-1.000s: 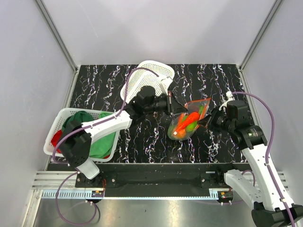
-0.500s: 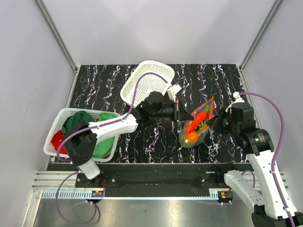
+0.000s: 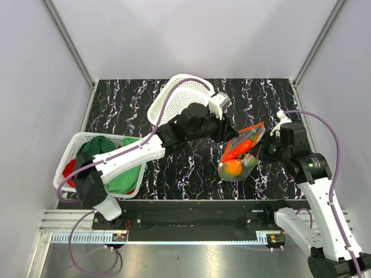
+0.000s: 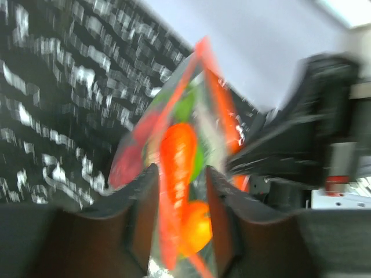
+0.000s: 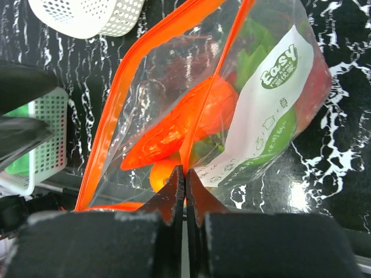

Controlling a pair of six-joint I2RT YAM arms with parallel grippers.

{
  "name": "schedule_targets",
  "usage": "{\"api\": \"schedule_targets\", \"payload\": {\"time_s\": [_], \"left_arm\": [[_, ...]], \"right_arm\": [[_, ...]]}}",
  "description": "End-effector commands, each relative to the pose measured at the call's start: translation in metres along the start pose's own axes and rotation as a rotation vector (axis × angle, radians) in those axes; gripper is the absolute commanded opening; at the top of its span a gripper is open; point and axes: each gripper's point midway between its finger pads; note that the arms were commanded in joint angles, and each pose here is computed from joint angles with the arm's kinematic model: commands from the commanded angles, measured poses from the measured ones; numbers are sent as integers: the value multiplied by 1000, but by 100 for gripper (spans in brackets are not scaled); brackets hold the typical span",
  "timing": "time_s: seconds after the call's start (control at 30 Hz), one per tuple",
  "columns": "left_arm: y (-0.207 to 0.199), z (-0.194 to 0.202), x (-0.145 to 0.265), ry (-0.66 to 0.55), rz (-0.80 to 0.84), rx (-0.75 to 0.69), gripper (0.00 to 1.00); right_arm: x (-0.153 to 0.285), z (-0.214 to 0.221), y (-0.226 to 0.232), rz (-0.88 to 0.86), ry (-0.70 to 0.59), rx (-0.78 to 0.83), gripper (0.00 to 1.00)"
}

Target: Open the zip-top bag and remove the fake food

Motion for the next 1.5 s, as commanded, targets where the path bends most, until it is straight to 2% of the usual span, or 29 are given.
{"api": "schedule_targets", "payload": {"time_s": [0.0,0.13,0.23,0.37,0.7,0.9,1.1,1.17,1.2,1.23,1.3,1.33,1.47], "left_arm": [[-25,-28,3,-62,26,-137,24],[-37,-11,-12,-15,69,-172,20],[-26,4,-25,49,25,-167,17],[-19,17,-33,89,7,-165,17],[-15,56,-42,192,16,-150,51],[0,73,-54,223,-38,-154,62],[-3,86,-68,254,7,-160,61],[-1,88,-71,254,2,-167,58],[0,86,-71,252,-2,-170,53],[1,84,-71,246,-5,-170,39],[-1,72,-67,221,-9,-177,28],[-3,63,-66,201,-7,-181,18],[-21,28,-49,133,27,-177,3]], "right_arm": [[6,-11,20,-88,-31,42,0],[7,-13,22,-95,-37,47,0],[9,-14,25,-105,-44,48,0],[12,-15,26,-111,-53,54,0],[12,-15,28,-126,-50,63,0],[14,-16,32,-139,-51,63,0],[15,-18,32,-138,-63,68,0],[15,-19,31,-134,-68,69,0],[16,-18,30,-133,-69,71,0],[16,-18,30,-133,-71,72,0],[17,-18,29,-132,-74,74,0],[16,-18,27,-121,-77,74,0],[15,-19,19,-87,-95,75,0]]}}
Point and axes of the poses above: each gripper's point midway between its finger pads, its own x axis back along the fingers, its own y axis along the line the jaws close on, z = x × y, and after that the axes turned 10 degrees about -x, right-handed
